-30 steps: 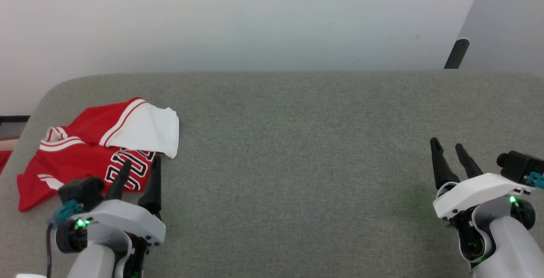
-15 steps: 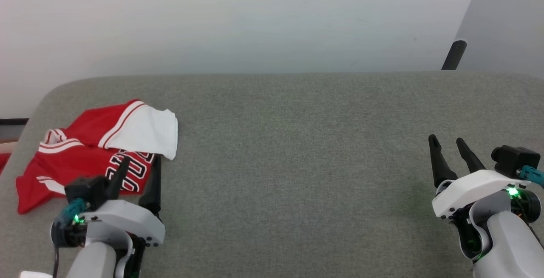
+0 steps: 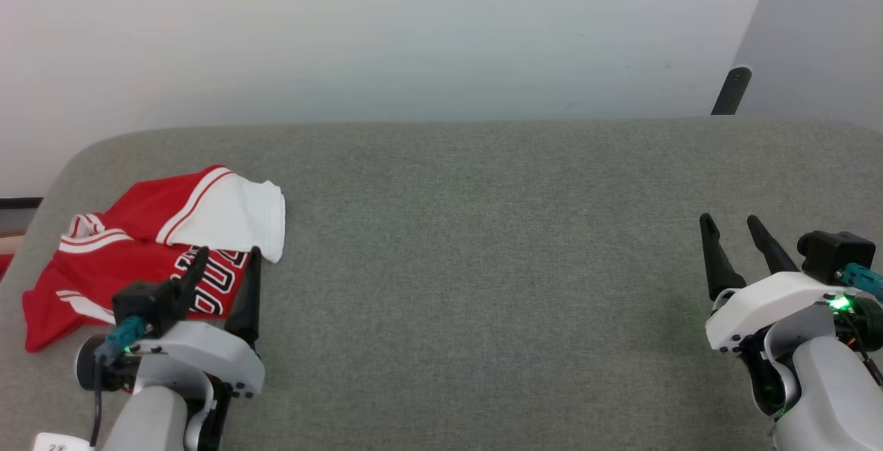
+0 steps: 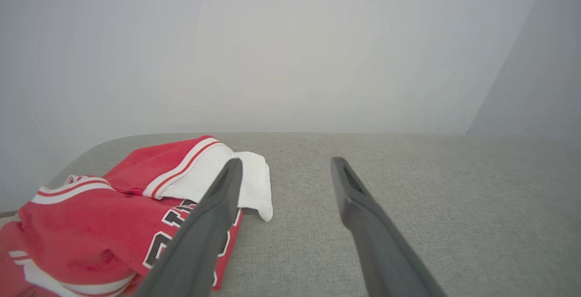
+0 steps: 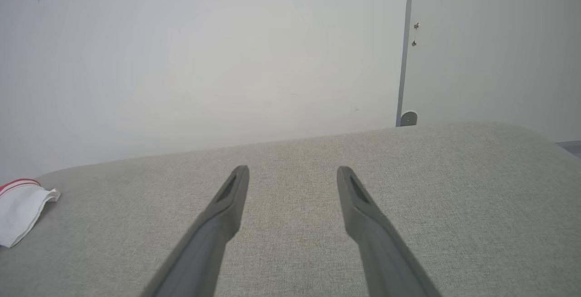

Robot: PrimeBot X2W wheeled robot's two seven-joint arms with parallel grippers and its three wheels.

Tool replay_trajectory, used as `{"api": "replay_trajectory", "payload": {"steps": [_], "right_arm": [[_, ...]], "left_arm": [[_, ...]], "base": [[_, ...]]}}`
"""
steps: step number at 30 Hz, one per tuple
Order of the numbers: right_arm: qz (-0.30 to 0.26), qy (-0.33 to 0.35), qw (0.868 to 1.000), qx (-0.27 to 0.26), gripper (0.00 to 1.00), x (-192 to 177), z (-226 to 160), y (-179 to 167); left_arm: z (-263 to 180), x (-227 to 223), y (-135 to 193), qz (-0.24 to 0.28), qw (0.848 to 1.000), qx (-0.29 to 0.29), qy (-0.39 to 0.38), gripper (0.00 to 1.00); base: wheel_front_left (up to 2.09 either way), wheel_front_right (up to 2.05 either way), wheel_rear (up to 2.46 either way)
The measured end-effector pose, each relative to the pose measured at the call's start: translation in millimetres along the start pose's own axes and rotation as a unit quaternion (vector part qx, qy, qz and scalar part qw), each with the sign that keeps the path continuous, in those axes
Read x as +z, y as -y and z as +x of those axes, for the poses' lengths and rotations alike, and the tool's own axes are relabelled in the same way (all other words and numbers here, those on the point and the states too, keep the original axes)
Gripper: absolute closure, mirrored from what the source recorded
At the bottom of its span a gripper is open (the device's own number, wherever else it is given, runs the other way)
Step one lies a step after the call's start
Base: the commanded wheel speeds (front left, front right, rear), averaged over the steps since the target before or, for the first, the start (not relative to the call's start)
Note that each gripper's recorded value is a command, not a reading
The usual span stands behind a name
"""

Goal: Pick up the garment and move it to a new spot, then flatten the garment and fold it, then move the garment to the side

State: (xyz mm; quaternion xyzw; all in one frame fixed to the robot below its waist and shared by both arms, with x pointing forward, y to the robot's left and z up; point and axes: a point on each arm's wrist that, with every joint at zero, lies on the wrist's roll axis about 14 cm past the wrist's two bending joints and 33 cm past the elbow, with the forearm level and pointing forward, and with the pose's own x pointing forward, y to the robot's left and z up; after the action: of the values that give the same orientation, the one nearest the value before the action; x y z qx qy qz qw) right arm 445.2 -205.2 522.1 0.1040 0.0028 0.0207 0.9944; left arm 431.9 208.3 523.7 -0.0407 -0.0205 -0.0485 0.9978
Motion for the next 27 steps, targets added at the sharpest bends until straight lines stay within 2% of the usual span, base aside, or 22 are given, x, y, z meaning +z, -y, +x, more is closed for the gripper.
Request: {"api": "replay_trajectory", "payload": {"steps": [5, 20, 27], "right_arm": [[-0.011, 0.003, 1.0, -0.001, 0.0, 2, 0, 3], [-0.043, 0.017, 0.999, 0.003, 0.0, 11, 5, 4], [-0.047, 0.019, 0.999, 0.005, 0.0, 12, 4, 2]], "left_arm": [[1, -3, -2, -0.002, 1.0, 0.004, -0.003, 0.0], [8, 2, -5, 0.053, 0.999, -0.008, 0.002, 0.0], [8, 1, -3, 0.058, 0.998, -0.014, 0.001, 0.0]], "base": [[0.0, 0.0, 0.0], [0.0, 0.0, 0.0], [0.0, 0.0, 0.0]]}}
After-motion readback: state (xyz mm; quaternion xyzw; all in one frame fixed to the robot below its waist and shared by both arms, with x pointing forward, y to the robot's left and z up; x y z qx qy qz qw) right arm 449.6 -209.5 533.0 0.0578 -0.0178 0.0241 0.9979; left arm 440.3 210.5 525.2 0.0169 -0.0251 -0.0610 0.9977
